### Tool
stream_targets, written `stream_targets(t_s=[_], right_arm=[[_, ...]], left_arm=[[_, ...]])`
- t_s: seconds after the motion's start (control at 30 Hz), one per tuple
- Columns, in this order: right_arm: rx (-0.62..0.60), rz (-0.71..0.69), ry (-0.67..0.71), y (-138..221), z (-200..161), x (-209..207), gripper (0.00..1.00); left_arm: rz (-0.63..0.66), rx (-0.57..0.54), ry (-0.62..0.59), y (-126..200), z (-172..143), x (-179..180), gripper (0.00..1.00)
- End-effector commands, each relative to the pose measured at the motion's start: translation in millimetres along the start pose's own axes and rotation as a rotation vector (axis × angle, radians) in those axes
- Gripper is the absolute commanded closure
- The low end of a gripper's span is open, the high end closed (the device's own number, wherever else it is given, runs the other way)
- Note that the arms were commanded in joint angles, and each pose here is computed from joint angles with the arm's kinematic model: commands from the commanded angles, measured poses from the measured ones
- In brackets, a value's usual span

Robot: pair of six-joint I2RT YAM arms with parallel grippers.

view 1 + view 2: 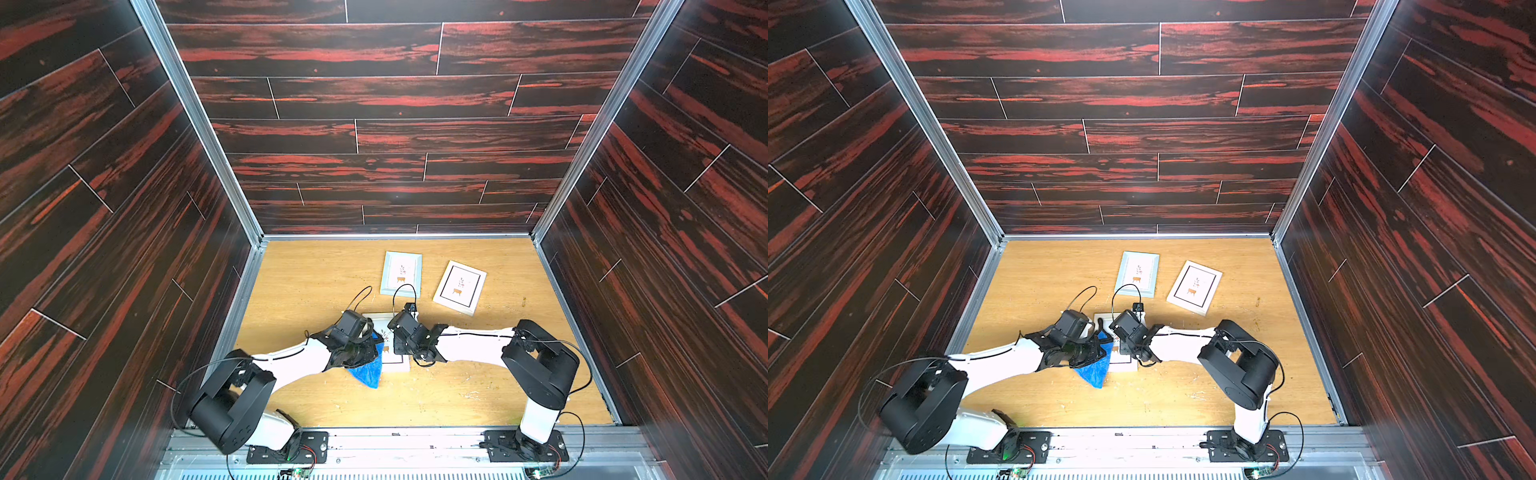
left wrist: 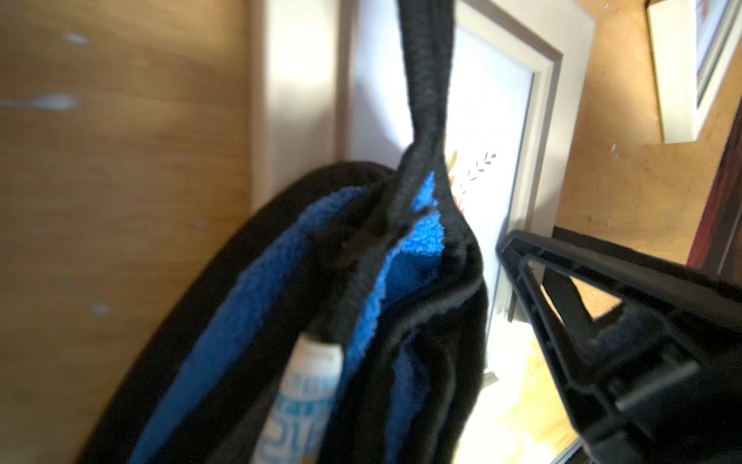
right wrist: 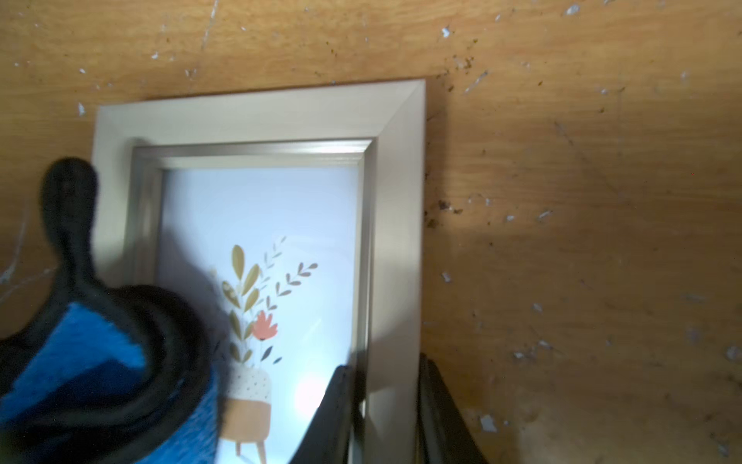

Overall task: Wipe the picture frame with a cloth
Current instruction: Wipe the dirt from the picture frame.

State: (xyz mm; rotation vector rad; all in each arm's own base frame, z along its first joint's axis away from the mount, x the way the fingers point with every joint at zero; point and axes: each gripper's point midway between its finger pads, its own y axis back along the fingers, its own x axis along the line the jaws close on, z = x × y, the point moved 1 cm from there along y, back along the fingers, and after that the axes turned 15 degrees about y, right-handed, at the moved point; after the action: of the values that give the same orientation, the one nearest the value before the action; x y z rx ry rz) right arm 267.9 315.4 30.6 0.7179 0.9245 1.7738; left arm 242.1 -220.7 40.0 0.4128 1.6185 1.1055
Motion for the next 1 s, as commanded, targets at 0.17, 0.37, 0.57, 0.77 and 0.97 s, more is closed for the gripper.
stream_targets(t_s=[0.17,0.37,0.57,0.77,0.97], right_arm=[[0.052,-0.06,0.027,-0.2,-15.9,-14.1,1.0],[0.05,-0.047,0.027,-1.1,-14.8,-11.5,1.0],[0.044,-0.052,0.023,1.3,-16.5,-14.7,1.0],[0.046,-0.04,0.026,0.6,-16.2,-11.4,1.0],[0.048,-0.039,0.027,-0.9,-15.4,-9.8,1.0]], left_arm=[[0.094,-0.019,-0.001,-1.8,8.3,13.4,1.0],[0.065,-0.14,-0.031,23.9,59.9,4.5,1.0],[-0.036,-0.215,-0.036,19.1,93.8,-27.4,1.0],[-0.123,-0.177,-0.011,-14.5,109.7,-63.1,1.0],[-0.167,-0.085,-0.018,-47.8,88.6,-87.2,1.0]])
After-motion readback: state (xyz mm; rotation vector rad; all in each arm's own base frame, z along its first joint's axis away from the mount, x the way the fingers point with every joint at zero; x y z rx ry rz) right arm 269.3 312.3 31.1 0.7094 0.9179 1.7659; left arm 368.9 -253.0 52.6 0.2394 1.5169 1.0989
